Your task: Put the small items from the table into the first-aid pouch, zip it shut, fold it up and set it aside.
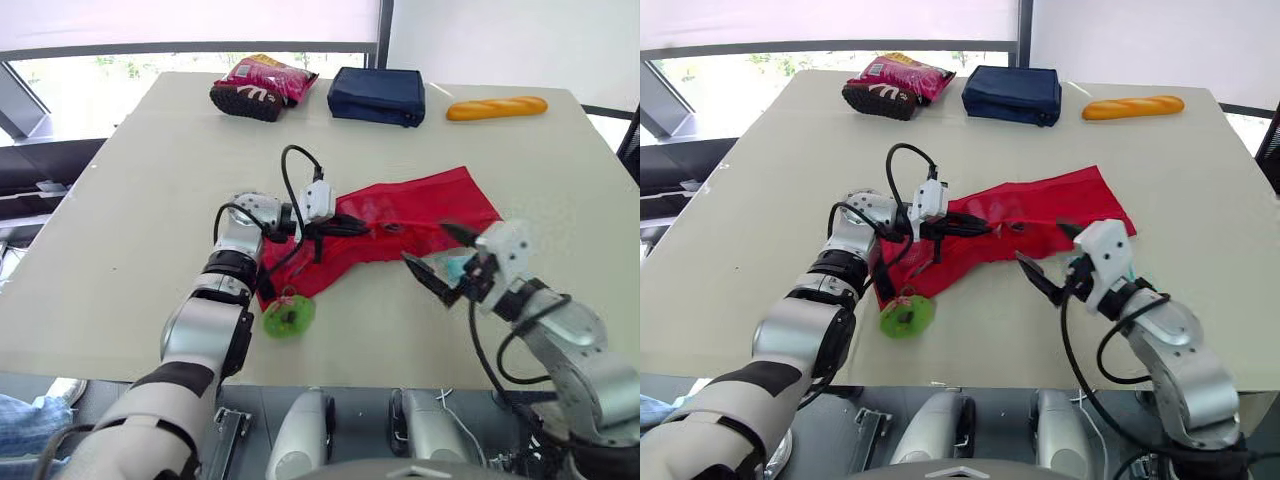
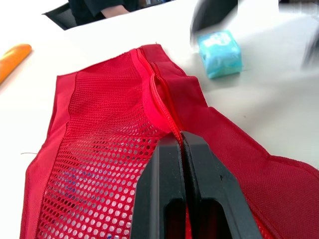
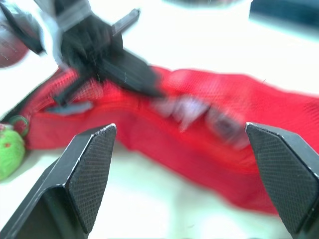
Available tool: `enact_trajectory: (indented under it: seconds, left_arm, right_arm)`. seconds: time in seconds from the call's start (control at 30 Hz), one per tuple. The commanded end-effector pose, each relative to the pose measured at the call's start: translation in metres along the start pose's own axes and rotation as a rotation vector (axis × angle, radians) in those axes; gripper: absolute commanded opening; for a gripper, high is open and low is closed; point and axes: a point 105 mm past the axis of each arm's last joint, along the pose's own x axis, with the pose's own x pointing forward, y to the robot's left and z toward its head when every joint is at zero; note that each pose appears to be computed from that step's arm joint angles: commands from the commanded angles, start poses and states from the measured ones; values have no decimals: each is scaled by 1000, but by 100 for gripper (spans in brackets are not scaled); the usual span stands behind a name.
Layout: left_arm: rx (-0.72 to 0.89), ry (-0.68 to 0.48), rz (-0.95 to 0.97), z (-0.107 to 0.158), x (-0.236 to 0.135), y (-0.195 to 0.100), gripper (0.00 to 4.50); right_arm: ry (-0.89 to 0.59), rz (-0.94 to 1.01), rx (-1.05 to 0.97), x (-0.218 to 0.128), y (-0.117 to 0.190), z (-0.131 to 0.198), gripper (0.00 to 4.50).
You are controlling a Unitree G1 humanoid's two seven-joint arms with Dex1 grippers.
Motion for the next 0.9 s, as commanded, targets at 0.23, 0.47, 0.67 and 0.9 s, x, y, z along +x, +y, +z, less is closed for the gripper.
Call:
enact_trajectory:
  seconds: [0.23, 0.47, 0.67, 0.9]
  left_arm:
    - [74, 130, -145, -1, -39, -6, 49]
    - [106, 148, -123, 19, -46, 14, 318]
    - [71, -3, -117, 54, -21, 29, 444]
    - [115, 64, -178, 45, 32, 11, 444]
  right_arm:
    - [-9, 19, -123, -91, -34, 31, 450]
    - [-10, -12, -141, -101, -39, 35, 450]
    - [-30, -17, -154, -101, -34, 42, 450]
    - [-46, -8, -166, -102, -31, 52, 450]
